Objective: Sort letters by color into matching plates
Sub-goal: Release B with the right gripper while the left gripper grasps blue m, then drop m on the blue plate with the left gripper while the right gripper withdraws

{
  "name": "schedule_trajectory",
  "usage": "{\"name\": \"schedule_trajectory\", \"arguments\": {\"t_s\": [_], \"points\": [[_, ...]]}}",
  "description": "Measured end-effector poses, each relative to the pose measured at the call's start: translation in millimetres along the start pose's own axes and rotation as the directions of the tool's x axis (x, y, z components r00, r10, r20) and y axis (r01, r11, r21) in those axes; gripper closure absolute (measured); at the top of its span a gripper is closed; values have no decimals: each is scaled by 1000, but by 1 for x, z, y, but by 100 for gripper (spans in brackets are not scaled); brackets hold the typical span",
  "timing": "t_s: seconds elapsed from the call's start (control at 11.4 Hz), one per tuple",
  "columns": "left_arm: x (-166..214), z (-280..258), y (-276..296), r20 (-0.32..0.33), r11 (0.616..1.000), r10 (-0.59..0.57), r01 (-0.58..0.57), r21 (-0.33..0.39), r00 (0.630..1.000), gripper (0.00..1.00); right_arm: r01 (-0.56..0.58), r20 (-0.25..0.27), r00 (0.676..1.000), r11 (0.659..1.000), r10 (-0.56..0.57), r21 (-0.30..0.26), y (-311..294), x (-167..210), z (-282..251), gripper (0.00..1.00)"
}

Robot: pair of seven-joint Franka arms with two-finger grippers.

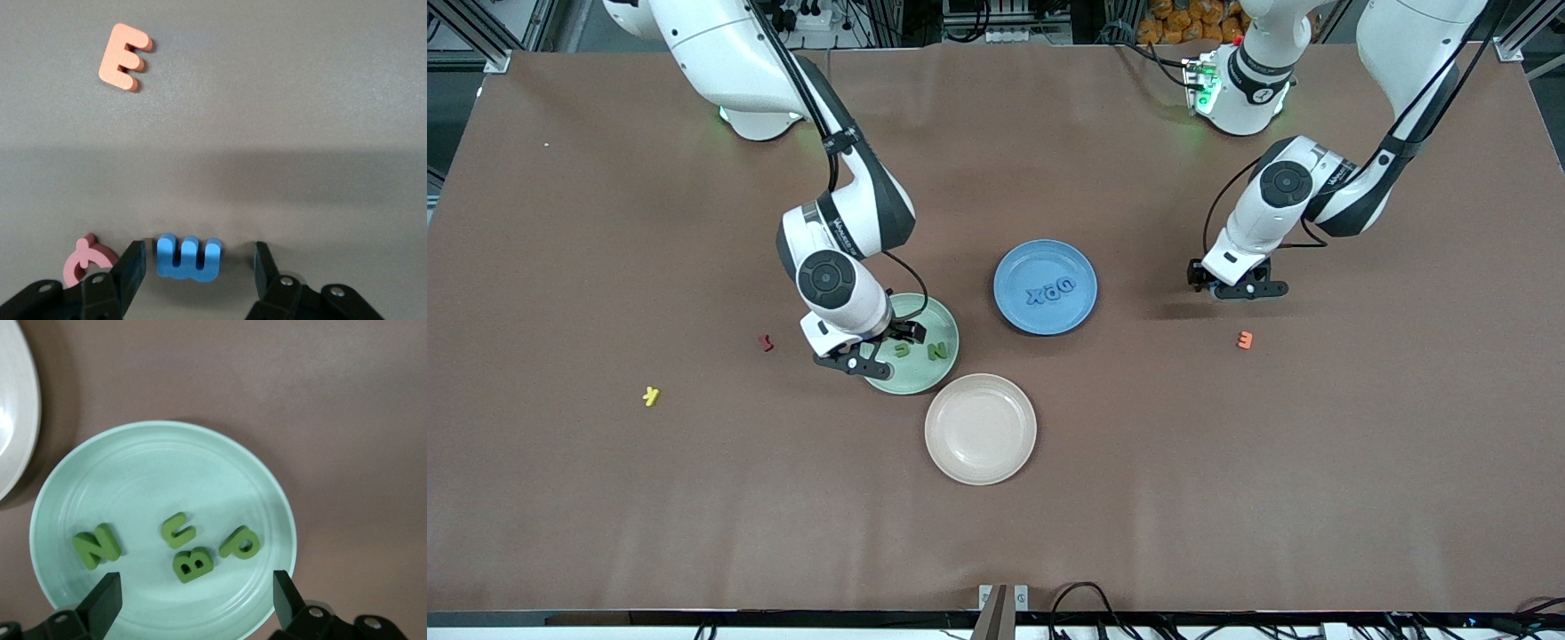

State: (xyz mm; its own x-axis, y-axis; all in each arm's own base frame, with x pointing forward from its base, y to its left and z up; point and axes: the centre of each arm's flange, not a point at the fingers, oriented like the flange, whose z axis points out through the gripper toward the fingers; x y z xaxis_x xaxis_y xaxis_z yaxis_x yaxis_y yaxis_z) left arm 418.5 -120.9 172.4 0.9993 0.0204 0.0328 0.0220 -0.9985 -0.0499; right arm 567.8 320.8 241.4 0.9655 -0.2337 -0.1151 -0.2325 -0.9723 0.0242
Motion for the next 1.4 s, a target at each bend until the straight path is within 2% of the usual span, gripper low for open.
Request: {"name": "schedule_trajectory", "arguments": {"t_s": [0.09, 0.18, 0.26, 0.35, 0.79, 1.14, 1.4], "points": [[-1, 0, 0, -1, 1000, 0, 0, -3, 1000, 26, 1, -2, 1000, 1000, -1, 0, 7, 7, -1, 0], [-1, -1, 1, -7, 1000, 0, 0, -8, 1000, 36, 17, -5, 1000, 1000, -17, -1, 18, 17, -3, 0], [-1, -2, 1, -13, 1000, 1, -1, -11, 1000, 51, 46, -8, 999, 999, -46, -2, 37, 32, -5, 0], [-1, -5, 0, -21, 1000, 1, -1, -7, 1000, 59, 89, -15, 996, 996, -89, -11, 58, 49, -7, 0], [-4, -4, -1, -18, 1000, -1, 1, -5, 1000, 59, 218, -32, 975, 975, -219, -35, 180, 123, -19, 0], [1, -9, 7, -34, 1000, -18, 17, -26, 999, 59, 175, -38, 984, 983, -177, -46, 258, 154, -24, 0], [10, -28, 46, -44, 993, -71, 66, -94, 996, 59, 166, -47, 984, 983, -170, -76, 297, 167, -29, 0]]}}
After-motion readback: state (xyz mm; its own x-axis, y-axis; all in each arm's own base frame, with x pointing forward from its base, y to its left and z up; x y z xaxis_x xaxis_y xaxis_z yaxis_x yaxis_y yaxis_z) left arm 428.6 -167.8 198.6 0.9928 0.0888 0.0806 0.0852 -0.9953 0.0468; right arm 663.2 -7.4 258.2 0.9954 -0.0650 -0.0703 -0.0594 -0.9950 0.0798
